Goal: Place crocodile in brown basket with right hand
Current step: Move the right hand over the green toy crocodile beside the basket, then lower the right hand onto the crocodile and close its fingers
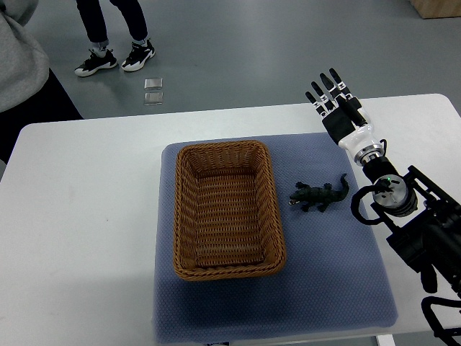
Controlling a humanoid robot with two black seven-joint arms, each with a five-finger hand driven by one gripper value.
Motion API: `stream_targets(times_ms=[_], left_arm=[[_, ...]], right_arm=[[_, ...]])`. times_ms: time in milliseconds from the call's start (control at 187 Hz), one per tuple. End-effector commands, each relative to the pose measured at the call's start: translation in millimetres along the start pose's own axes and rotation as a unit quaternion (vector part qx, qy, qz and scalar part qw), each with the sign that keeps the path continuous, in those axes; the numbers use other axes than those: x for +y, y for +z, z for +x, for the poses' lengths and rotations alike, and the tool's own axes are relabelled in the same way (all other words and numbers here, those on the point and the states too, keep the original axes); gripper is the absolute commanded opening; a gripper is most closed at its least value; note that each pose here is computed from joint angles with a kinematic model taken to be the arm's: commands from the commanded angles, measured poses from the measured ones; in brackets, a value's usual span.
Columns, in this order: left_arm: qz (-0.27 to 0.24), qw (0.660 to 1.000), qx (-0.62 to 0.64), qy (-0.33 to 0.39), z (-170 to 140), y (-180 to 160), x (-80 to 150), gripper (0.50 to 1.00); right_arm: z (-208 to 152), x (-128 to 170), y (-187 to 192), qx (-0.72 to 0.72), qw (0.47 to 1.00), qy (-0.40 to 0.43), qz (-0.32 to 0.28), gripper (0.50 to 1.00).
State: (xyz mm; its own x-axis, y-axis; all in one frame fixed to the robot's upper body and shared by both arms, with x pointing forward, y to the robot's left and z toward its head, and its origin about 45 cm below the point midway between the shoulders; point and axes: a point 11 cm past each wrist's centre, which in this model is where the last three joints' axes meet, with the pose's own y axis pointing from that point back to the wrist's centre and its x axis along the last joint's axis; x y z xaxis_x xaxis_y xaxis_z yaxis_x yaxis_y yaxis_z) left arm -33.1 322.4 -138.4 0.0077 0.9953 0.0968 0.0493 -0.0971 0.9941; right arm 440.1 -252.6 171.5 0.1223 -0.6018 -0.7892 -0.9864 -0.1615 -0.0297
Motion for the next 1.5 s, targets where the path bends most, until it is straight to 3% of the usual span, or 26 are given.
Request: stream_targets(times_ms=[0, 316, 514, 712, 819, 963, 1070, 1263, 1493], left_arm=[[0.000, 1.000, 0.000, -0.001, -0.2, 0.0, 0.0, 1.000], [-0.001, 1.000, 0.000, 0.001, 0.6, 0.9, 0.0, 1.000], [-0.002, 1.000, 0.000, 0.001, 0.6, 2.7, 0.1, 1.000], [-0.005, 1.000, -0.001, 0.001, 0.6, 6.3, 0.2, 1.000], [-0.007, 1.000, -0.001, 0.000, 0.1, 8.2, 0.3, 1.000], [-0.008, 1.000, -0.001, 0.000, 0.1, 9.1, 0.4, 1.000], [-0.008, 1.000, -0.001, -0.001, -1.0, 9.1, 0.4, 1.000], [-0.011, 1.000, -0.002, -0.004, -2.2, 13.7, 0.7, 1.000], [-0.012, 1.000, -0.003, -0.004, -2.2, 14.5, 0.7, 1.000]], right_arm=[[-0.7, -0.6, -1.1, 0.002, 1.000, -0.001, 0.000, 0.928], [-5.5, -3.3, -3.5, 0.022, 1.000, -0.013, -0.006, 0.928], [-26.5, -13.8, -21.4, 0.245, 0.960, -0.101, -0.087, 0.928], [-48.7, -26.6, -51.6, 0.453, 0.859, -0.167, -0.170, 0.928], [-60.8, -27.0, -61.2, 0.582, 0.750, -0.212, -0.231, 0.928], [-62.6, -11.1, -73.0, 0.719, 0.564, -0.248, -0.321, 0.928], [-66.3, 1.3, -81.8, 0.759, 0.476, -0.262, -0.358, 0.928], [-90.0, 28.0, -68.6, 0.753, 0.441, -0.319, -0.369, 0.928], [-74.2, 40.4, -58.4, 0.749, 0.440, -0.319, -0.379, 0.928]])
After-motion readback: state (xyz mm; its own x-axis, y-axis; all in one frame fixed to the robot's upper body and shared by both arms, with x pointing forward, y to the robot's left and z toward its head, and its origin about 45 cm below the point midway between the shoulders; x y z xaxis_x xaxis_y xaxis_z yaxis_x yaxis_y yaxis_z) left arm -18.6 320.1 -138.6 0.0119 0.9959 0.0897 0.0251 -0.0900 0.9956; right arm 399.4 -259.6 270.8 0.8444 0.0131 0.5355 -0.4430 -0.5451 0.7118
